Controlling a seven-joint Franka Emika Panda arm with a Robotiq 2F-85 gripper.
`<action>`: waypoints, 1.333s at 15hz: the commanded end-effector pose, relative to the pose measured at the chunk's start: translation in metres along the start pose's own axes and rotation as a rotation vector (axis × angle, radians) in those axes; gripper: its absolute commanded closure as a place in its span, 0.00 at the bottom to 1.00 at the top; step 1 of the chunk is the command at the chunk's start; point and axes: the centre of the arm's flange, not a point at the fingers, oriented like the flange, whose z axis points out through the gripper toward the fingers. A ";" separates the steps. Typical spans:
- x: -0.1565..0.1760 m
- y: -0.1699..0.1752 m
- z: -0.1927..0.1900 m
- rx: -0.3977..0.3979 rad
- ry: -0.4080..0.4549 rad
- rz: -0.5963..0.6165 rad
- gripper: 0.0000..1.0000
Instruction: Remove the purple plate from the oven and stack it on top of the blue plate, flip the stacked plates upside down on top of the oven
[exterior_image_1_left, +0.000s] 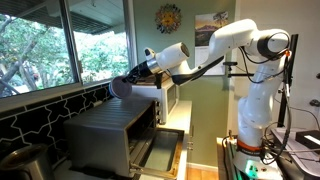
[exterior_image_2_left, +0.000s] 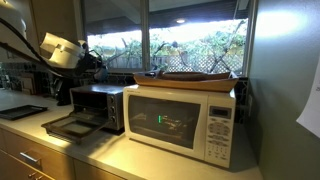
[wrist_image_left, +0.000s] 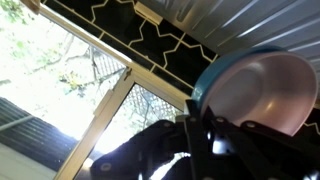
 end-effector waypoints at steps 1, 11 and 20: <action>-0.004 0.008 -0.004 0.015 0.042 -0.017 0.94; -0.035 0.047 -0.026 0.146 0.298 -0.172 0.98; -0.070 0.047 -0.031 0.185 0.462 -0.511 0.98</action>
